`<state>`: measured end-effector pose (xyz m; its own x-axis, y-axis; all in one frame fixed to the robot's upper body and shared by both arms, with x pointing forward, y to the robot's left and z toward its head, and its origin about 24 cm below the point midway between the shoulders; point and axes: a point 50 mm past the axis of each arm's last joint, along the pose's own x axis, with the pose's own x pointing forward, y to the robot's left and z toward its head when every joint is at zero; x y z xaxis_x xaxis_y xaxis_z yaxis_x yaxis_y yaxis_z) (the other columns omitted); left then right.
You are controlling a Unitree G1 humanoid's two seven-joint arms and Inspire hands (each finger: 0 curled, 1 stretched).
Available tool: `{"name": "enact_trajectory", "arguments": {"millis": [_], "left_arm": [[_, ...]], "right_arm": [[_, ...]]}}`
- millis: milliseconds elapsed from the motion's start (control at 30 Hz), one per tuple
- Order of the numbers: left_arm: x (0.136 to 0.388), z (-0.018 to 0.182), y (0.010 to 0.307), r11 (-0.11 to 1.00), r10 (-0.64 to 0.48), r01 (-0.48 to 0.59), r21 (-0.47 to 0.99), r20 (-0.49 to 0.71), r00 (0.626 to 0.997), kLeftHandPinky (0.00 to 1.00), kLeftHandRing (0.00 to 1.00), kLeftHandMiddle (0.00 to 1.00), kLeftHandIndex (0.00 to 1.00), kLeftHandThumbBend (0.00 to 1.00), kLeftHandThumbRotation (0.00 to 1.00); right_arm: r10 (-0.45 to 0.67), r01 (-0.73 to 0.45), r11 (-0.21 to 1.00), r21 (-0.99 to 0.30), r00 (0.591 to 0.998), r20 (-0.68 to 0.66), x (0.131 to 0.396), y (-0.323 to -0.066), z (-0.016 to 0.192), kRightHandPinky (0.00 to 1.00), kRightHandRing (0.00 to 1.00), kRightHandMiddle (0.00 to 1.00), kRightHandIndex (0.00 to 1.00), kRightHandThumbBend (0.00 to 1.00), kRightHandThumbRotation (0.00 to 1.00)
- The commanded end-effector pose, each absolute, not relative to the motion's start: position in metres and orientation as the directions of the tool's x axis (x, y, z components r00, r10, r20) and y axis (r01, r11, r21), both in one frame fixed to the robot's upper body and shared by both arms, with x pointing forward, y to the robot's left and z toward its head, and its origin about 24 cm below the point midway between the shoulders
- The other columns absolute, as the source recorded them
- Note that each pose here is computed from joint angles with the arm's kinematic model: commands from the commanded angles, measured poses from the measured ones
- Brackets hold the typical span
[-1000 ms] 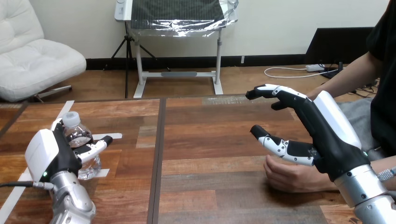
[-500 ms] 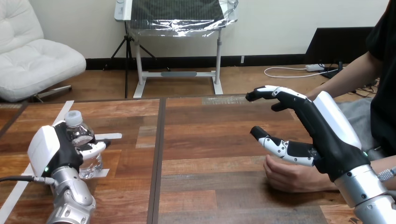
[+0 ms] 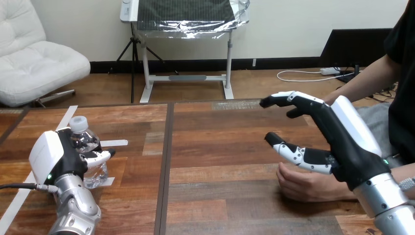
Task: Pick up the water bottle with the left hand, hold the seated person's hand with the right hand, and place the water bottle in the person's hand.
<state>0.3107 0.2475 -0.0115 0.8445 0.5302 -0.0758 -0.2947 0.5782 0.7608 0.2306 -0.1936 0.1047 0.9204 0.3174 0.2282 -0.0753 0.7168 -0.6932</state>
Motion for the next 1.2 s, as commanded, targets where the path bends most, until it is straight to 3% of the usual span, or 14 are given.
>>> {"name": "enact_trajectory", "arguments": {"millis": [0,1167], "left_arm": [[0.3194,-0.0038,0.2433,0.570,0.506,-0.291,0.768,-0.050,0.861,0.40,0.44,0.48,0.52,0.71,0.00],[0.3111,-0.0067,0.2357,0.641,0.475,-0.361,0.678,0.019,0.880,0.41,0.46,0.49,0.52,0.68,0.00]], "right_arm": [[0.329,-0.015,0.705,-0.709,0.893,0.307,0.2311,-0.1973,0.1252,0.71,0.80,0.78,0.70,0.46,0.01],[0.325,-0.018,0.719,-0.695,0.892,0.313,0.2321,-0.1976,0.1238,0.70,0.79,0.76,0.70,0.45,0.00]]}}
